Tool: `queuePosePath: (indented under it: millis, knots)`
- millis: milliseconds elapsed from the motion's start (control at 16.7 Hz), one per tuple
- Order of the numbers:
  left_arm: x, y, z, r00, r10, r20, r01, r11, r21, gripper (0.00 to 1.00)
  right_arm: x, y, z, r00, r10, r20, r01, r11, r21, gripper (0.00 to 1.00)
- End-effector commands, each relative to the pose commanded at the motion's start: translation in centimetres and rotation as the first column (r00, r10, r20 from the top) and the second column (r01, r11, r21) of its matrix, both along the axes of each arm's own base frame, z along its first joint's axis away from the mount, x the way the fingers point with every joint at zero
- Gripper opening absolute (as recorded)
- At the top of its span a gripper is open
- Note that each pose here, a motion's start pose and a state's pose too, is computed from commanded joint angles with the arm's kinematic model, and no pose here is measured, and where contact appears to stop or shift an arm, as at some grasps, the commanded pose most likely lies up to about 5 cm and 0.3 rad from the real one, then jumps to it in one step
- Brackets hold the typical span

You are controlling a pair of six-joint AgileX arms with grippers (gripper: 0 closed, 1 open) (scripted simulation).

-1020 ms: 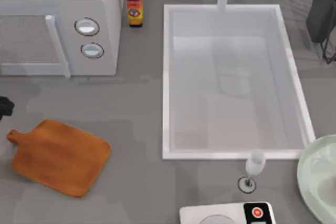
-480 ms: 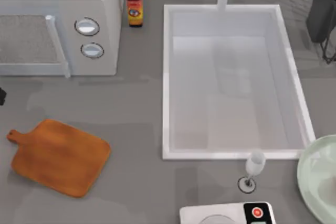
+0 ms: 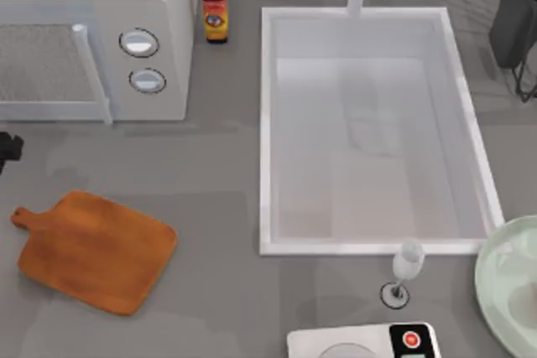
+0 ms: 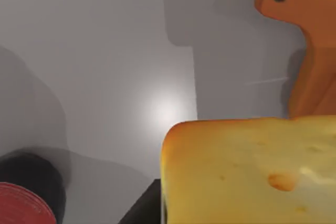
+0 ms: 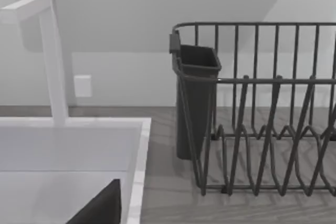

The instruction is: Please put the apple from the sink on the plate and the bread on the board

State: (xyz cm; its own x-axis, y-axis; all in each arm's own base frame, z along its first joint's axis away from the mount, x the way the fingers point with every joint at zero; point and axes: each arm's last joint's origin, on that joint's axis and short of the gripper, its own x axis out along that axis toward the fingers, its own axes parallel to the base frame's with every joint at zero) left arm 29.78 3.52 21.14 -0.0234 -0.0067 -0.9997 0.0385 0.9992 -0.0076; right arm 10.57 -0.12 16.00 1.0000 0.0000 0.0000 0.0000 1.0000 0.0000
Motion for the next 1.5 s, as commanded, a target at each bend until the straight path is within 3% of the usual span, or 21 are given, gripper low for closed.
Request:
queuePosePath:
  millis: [180, 360, 540, 780, 960, 1140, 1320, 1500]
  knots:
    - [0.4, -1.1, -0.6, 0.984, 0.178, -0.023, -0.178, 0.984, 0.010, 0.00, 0.0, 0.0, 0.0, 1.000, 0.000, 0.000, 0.000, 1.000, 0.000, 1.00]
    - [0.8, -2.5, -1.1, 0.908, 0.418, -0.029, -0.417, 0.908, 0.031, 0.00, 0.0, 0.0, 0.0, 1.000, 0.000, 0.000, 0.000, 1.000, 0.000, 1.00]
    - [1.0, -4.2, -1.5, 0.750, 0.661, -0.015, -0.660, 0.750, 0.051, 0.00, 0.0, 0.0, 0.0, 1.000, 0.000, 0.000, 0.000, 1.000, 0.000, 1.00]
    - [0.9, -6.5, -1.8, 0.451, 0.892, 0.019, -0.892, 0.450, 0.051, 0.00, 0.0, 0.0, 0.0, 1.000, 0.000, 0.000, 0.000, 1.000, 0.000, 1.00]
    - [0.6, -7.9, -2.0, 0.243, 0.969, 0.036, -0.970, 0.242, 0.036, 0.00, 0.0, 0.0, 0.0, 1.000, 0.000, 0.000, 0.000, 1.000, 0.000, 1.00]
    - [0.2, -9.0, -2.1, 0.103, 0.994, 0.042, -0.995, 0.103, 0.018, 0.00, 0.0, 0.0, 0.0, 1.000, 0.000, 0.000, 0.000, 1.000, 0.000, 1.00]
    - [-0.1, -9.5, -2.1, 0.038, 0.998, 0.043, -0.999, 0.038, 0.006, 0.00, 0.0, 0.0, 0.0, 1.000, 0.000, 0.000, 0.000, 1.000, 0.000, 1.00]
    - [-0.2, -9.5, -2.1, 0.033, 0.999, 0.043, -0.999, 0.032, 0.005, 0.00, 0.0, 0.0, 0.0, 1.000, 0.000, 0.000, 0.000, 1.000, 0.000, 1.00]
